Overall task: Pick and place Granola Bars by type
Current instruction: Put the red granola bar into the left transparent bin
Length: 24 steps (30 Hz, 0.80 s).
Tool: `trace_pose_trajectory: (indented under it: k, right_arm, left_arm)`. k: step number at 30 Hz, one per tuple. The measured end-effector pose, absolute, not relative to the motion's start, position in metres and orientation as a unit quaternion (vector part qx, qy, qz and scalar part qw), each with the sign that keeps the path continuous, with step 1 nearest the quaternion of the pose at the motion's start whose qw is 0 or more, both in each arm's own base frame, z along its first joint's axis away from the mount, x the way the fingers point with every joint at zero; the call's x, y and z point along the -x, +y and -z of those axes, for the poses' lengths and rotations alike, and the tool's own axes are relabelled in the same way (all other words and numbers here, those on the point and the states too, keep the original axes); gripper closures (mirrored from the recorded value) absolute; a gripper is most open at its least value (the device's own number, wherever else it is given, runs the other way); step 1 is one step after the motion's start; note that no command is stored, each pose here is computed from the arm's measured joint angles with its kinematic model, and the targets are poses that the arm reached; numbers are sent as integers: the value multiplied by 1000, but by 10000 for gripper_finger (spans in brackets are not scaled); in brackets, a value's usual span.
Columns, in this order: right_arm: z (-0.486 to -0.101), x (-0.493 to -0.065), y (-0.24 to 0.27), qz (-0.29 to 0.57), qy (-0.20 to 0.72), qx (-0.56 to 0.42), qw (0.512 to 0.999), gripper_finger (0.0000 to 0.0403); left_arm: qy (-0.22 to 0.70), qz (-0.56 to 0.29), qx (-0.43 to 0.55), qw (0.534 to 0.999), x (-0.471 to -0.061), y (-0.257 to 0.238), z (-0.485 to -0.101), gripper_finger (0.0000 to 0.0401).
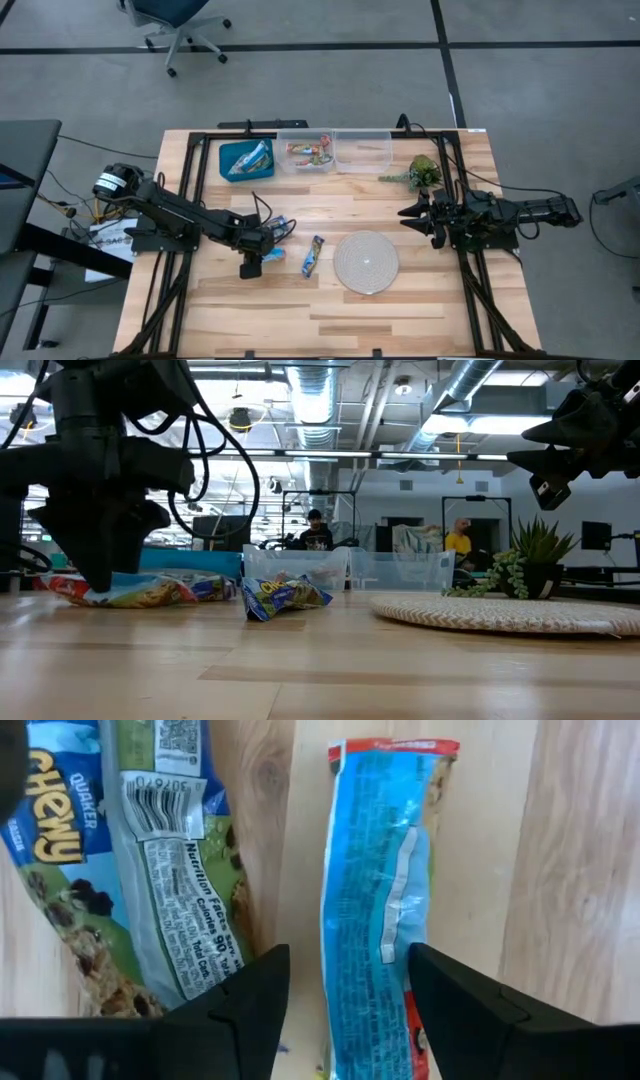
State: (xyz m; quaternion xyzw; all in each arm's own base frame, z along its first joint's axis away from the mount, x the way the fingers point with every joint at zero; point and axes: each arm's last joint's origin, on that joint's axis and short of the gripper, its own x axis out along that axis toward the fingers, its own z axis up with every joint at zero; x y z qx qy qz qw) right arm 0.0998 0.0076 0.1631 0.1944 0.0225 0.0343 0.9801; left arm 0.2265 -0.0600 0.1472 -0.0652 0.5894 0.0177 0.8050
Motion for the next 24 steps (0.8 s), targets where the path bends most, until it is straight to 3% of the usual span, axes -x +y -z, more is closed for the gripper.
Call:
trace_pose_trajectory:
  k: [15, 24]
  right_arm:
    - [-163, -100, 8, -34, 22, -194, 980, 261]
    - [-163, -100, 8, -34, 22, -194, 980, 261]
  left_arm:
    - [580, -9, 91, 810, -228, -61, -146, 354]
    - [567, -10, 100, 818, -235, -62, -153, 376]
